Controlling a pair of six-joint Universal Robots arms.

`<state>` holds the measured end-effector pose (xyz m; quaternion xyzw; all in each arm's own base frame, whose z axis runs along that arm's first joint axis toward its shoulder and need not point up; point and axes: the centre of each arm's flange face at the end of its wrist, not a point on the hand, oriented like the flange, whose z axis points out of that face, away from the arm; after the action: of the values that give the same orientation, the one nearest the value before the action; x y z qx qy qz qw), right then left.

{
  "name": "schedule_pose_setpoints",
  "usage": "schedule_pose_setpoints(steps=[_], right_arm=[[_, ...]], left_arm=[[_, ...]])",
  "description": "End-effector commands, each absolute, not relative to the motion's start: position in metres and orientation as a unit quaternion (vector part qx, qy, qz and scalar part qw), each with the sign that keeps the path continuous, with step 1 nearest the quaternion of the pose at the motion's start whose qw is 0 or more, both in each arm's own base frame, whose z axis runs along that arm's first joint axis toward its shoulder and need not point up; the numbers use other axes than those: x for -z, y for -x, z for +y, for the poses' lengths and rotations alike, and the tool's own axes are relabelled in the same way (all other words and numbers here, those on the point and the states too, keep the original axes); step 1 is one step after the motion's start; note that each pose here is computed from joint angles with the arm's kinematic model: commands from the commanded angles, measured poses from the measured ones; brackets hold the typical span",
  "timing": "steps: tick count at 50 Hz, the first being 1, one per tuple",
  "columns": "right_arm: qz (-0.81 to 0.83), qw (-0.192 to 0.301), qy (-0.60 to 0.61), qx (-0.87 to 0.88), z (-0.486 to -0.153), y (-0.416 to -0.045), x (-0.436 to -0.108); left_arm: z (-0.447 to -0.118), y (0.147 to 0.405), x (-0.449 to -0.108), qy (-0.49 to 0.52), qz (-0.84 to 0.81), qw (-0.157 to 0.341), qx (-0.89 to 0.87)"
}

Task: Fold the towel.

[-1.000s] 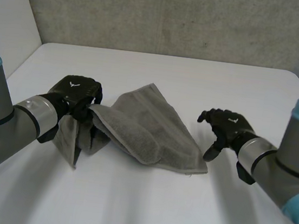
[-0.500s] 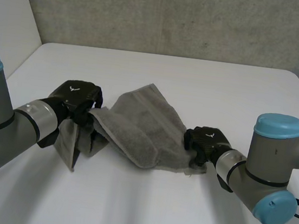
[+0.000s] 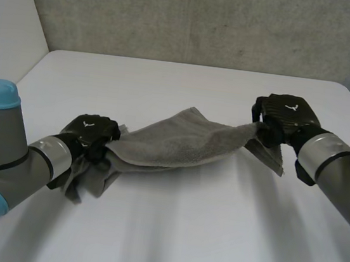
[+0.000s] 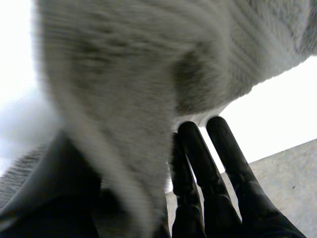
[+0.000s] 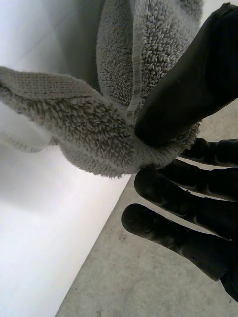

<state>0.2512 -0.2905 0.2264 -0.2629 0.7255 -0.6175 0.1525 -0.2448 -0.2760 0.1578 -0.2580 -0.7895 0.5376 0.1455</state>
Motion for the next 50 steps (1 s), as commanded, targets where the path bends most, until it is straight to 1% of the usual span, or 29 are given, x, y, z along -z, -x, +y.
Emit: schedule_pose_setpoints(steps=[1, 5, 7, 8, 10, 17, 24, 35, 42, 44, 45, 47, 48, 49, 50], right_arm=[[0.735, 0.149, 0.254, 0.61, -0.295, -0.229, -0.229], [0.736, 0.14, 0.25, 0.613, -0.299, -0.222, -0.23], [0.737, 0.123, 0.251, 0.616, -0.304, -0.214, -0.23], [0.737, 0.123, 0.251, 0.616, -0.304, -0.214, -0.23], [0.735, 0.11, 0.256, 0.618, -0.307, -0.211, -0.23], [0.73, 0.097, 0.255, 0.627, -0.309, -0.204, -0.236], [0.728, 0.089, 0.248, 0.633, -0.306, -0.196, -0.243], [0.728, 0.094, 0.272, 0.622, -0.29, -0.2, -0.237], [0.745, 0.06, 0.34, 0.571, -0.276, -0.2, -0.231], [0.743, 0.027, 0.404, 0.534, -0.271, -0.2, -0.228], [0.742, 0.026, 0.404, 0.534, -0.271, -0.2, -0.228], [0.728, -0.006, 0.463, 0.506, -0.275, -0.205, -0.231], [0.727, -0.007, 0.463, 0.506, -0.275, -0.205, -0.231], [0.717, -0.013, 0.477, 0.508, -0.277, -0.213, -0.239], [0.703, -0.017, 0.476, 0.528, -0.28, -0.224, -0.256]], left_arm=[[-0.279, 0.24, -0.156, 0.251, -0.795, 0.116, -0.54], [-0.275, 0.241, -0.158, 0.259, -0.793, 0.115, -0.539], [-0.271, 0.241, -0.162, 0.261, -0.791, 0.115, -0.542], [-0.271, 0.241, -0.162, 0.261, -0.791, 0.115, -0.542], [-0.263, 0.238, -0.172, 0.261, -0.785, 0.115, -0.549], [-0.247, 0.233, -0.178, 0.272, -0.78, 0.107, -0.554], [-0.234, 0.224, -0.165, 0.307, -0.783, 0.076, -0.535], [-0.228, 0.218, -0.15, 0.314, -0.797, 0.068, -0.512], [-0.235, 0.216, -0.155, 0.308, -0.796, 0.063, -0.518], [-0.249, 0.213, -0.166, 0.298, -0.786, 0.055, -0.539], [-0.249, 0.213, -0.166, 0.298, -0.786, 0.055, -0.539], [-0.268, 0.216, -0.189, 0.292, -0.763, 0.05, -0.575], [-0.268, 0.216, -0.189, 0.292, -0.763, 0.05, -0.575], [-0.277, 0.219, -0.204, 0.291, -0.75, 0.049, -0.591], [-0.285, 0.222, -0.221, 0.288, -0.738, 0.049, -0.608]])
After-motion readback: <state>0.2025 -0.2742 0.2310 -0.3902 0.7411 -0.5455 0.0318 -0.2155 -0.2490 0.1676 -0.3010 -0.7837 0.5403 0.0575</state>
